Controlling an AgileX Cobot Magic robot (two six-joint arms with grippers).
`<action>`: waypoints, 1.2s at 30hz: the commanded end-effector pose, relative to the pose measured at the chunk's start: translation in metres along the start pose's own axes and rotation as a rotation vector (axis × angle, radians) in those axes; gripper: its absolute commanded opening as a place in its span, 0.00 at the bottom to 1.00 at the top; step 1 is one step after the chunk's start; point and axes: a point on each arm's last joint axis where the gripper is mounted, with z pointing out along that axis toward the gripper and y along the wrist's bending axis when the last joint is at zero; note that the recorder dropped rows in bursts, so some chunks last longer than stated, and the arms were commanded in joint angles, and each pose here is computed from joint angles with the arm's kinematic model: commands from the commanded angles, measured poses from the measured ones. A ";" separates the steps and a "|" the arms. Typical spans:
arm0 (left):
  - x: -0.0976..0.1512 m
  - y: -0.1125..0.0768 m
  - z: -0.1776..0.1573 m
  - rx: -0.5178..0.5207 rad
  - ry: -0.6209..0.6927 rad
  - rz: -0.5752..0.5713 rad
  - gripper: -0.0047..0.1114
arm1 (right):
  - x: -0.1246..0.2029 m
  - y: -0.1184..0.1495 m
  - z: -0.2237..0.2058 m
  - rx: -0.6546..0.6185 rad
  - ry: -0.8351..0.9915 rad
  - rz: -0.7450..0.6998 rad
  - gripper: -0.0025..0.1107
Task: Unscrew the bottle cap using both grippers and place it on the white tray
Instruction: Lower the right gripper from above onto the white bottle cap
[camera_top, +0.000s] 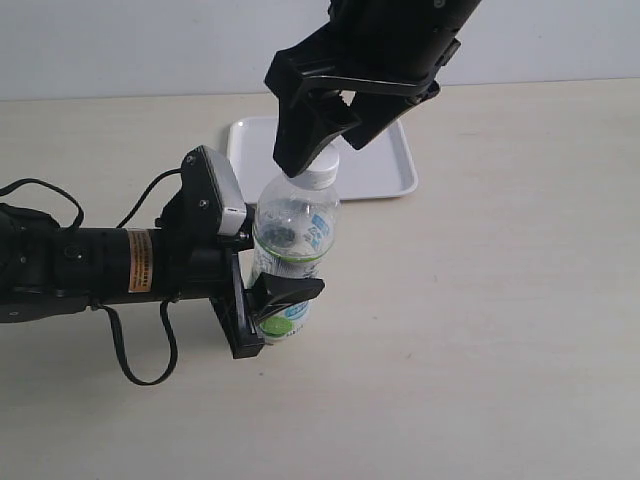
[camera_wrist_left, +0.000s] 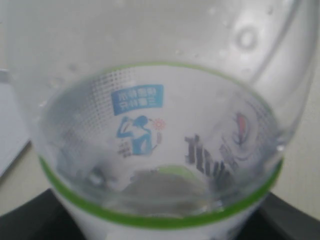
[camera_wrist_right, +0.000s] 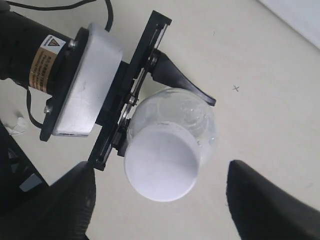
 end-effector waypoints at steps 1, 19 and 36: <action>0.000 0.000 0.000 -0.006 0.027 0.016 0.04 | -0.002 0.001 -0.001 0.010 -0.013 -0.002 0.64; 0.000 0.000 0.000 -0.006 0.027 0.016 0.04 | -0.003 0.000 -0.001 0.014 -0.033 0.002 0.64; 0.000 0.000 0.000 -0.006 0.027 0.016 0.04 | -0.002 0.000 -0.001 0.017 -0.016 -0.001 0.64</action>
